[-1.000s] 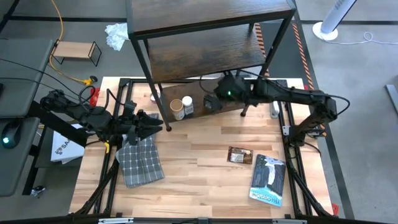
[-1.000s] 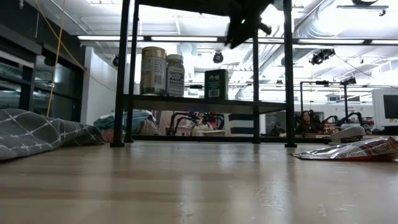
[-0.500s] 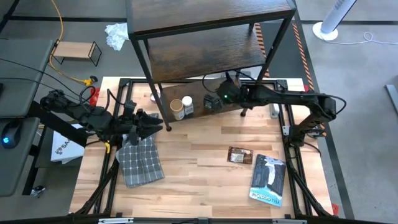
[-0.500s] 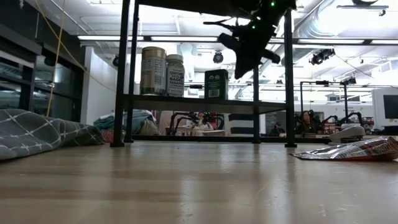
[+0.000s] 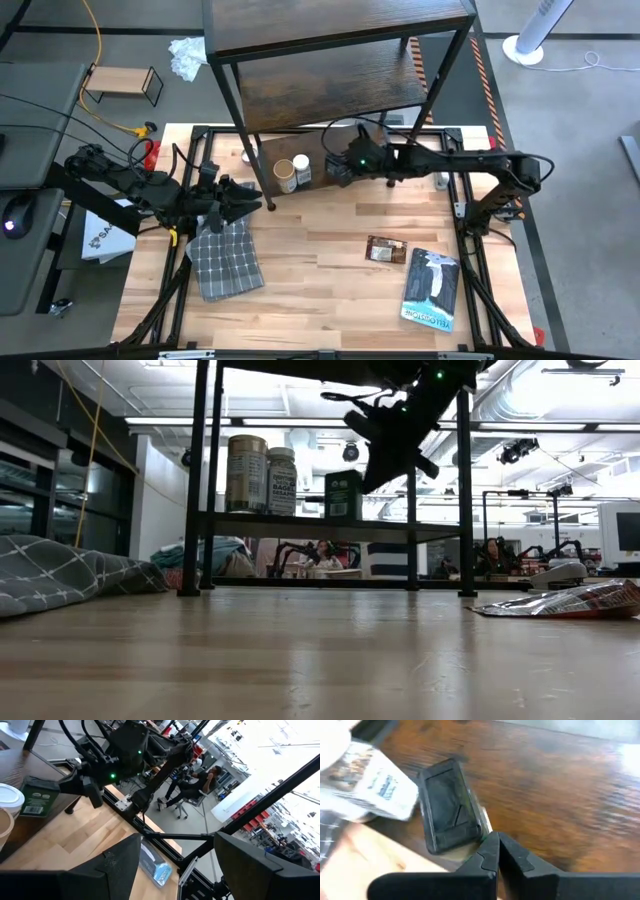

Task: Shelf spices
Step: Put the green seasoning can on the shelf

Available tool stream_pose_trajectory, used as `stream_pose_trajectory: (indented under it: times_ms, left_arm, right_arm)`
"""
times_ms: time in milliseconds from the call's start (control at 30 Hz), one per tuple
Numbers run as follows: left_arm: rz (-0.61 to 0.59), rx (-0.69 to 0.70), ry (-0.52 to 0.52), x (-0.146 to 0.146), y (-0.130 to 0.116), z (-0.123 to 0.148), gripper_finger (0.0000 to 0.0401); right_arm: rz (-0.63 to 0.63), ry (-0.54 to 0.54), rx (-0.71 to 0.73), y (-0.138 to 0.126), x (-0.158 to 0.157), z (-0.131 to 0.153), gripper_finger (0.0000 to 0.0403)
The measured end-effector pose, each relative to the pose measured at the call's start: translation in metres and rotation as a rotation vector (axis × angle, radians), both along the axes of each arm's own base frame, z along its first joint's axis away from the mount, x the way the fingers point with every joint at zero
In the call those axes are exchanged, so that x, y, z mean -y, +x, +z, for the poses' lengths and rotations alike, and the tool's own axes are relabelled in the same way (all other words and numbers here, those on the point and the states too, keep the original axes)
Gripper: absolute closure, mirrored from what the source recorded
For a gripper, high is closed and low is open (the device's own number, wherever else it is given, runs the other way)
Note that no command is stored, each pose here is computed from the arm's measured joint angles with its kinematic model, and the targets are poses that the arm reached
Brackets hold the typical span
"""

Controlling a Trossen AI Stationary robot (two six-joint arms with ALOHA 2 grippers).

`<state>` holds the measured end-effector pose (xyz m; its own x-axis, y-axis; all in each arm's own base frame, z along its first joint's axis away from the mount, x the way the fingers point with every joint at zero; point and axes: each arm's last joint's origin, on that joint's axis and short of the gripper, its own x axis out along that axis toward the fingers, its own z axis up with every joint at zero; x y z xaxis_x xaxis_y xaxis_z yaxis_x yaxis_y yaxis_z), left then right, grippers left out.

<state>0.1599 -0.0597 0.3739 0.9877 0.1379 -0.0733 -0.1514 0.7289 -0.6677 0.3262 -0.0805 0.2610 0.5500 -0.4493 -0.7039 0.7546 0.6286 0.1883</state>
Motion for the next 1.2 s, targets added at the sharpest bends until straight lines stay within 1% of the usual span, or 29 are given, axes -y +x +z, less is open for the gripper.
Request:
stream_pose_trajectory:
  times_ms: [133,333,433,533,667,767,867,1067,1200]
  left_arm:
    - [0.0,-0.001,0.0,0.0,0.0,0.0,0.0154]
    - [0.0,-0.018,0.009,0.0,0.0,-0.002,0.0154]
    - [0.0,-0.026,0.013,0.0,0.0,-0.003,0.0154]
    - [0.001,-0.025,0.013,0.0,0.0,-0.002,0.0154]
    - [0.002,-0.025,0.011,0.0,0.0,-0.002,0.0154]
    - [0.002,-0.022,-0.006,0.0,0.0,-0.002,0.0154]
    - [-0.001,-0.022,-0.009,0.0,0.0,-0.002,0.0154]
    - [-0.001,-0.021,-0.016,0.0,0.0,-0.002,0.0154]
    - [-0.001,-0.021,-0.016,0.0,0.0,-0.002,0.0154]
  right_arm:
    - [0.025,0.002,0.039,0.005,-0.012,0.0,0.0403]
    - [0.074,-0.007,0.14,0.016,-0.027,0.006,0.0403]
    - [0.068,0.004,0.175,0.02,-0.029,0.005,0.0403]
    - [0.075,0.0,0.15,0.02,-0.029,0.002,0.0403]
    - [0.048,-0.035,0.091,0.015,-0.026,0.0,0.0403]
    - [0.039,-0.028,0.064,0.014,-0.022,-0.003,0.0403]
    - [0.035,-0.022,0.046,0.017,-0.022,-0.01,0.0403]
    - [0.015,-0.015,0.078,0.031,-0.02,-0.025,0.0403]
    - [0.003,-0.013,0.126,0.038,-0.019,-0.028,0.0403]
